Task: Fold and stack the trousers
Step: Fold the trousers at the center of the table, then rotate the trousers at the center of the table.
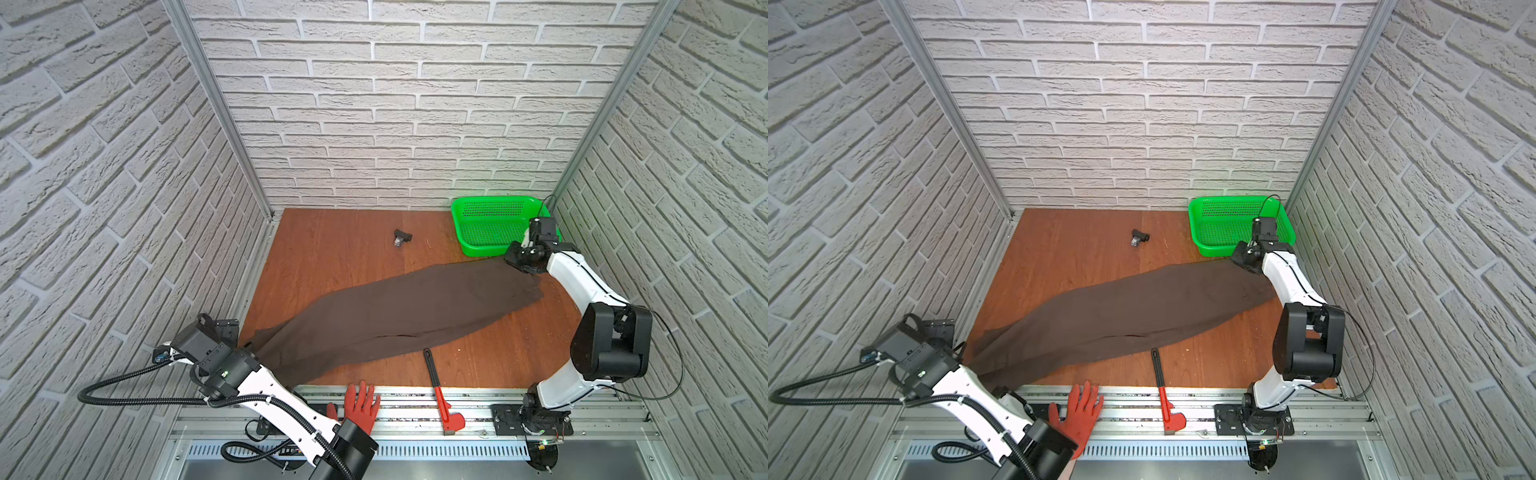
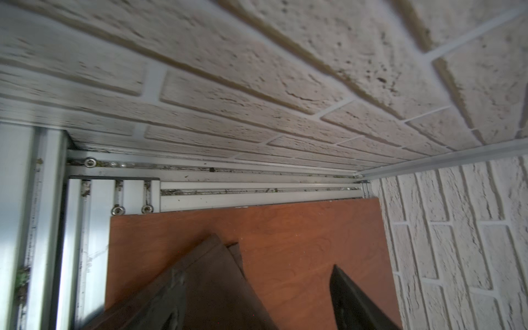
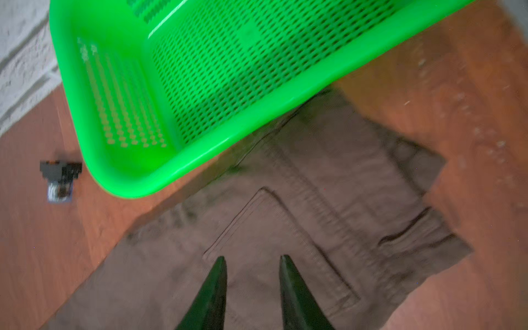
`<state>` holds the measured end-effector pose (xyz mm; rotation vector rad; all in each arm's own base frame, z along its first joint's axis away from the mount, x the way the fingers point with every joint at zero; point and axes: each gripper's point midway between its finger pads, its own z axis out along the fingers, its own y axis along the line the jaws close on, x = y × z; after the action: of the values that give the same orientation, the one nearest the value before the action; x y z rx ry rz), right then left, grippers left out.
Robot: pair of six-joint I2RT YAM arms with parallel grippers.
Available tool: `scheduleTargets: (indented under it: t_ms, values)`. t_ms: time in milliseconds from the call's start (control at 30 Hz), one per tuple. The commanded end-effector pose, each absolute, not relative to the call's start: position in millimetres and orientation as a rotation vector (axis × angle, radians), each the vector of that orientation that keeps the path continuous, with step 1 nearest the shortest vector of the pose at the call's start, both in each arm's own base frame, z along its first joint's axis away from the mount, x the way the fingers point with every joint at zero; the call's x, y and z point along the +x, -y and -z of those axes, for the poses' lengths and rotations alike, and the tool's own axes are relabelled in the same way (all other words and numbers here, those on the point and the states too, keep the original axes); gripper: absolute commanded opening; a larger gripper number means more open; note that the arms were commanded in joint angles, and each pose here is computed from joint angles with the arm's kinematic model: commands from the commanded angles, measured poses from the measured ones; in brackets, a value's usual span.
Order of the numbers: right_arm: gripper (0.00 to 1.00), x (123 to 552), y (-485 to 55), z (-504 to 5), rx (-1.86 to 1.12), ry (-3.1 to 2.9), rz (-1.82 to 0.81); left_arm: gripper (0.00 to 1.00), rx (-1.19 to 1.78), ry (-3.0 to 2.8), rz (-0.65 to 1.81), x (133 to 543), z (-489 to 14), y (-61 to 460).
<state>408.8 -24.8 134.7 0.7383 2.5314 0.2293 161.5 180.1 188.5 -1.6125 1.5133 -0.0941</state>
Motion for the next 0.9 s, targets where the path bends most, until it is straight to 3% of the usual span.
scheduleTargets:
  t_ms: [0,333,600,867]
  values:
    - [0.29,371,-6,-102,0.816,-2.726,-0.221,0.76,-1.548,-1.539,0.223,183,-203,-169]
    - [0.28,353,-118,-61,0.627,-2.914,-0.207,0.74,-1.559,-1.806,0.421,201,-162,-117]
    - [0.28,334,-82,-17,0.865,-2.965,0.084,0.75,-1.65,-1.981,0.411,200,-107,-88]
    - [0.28,318,-43,1,1.162,-2.906,0.142,0.77,-1.705,-2.08,0.409,206,-58,-65]
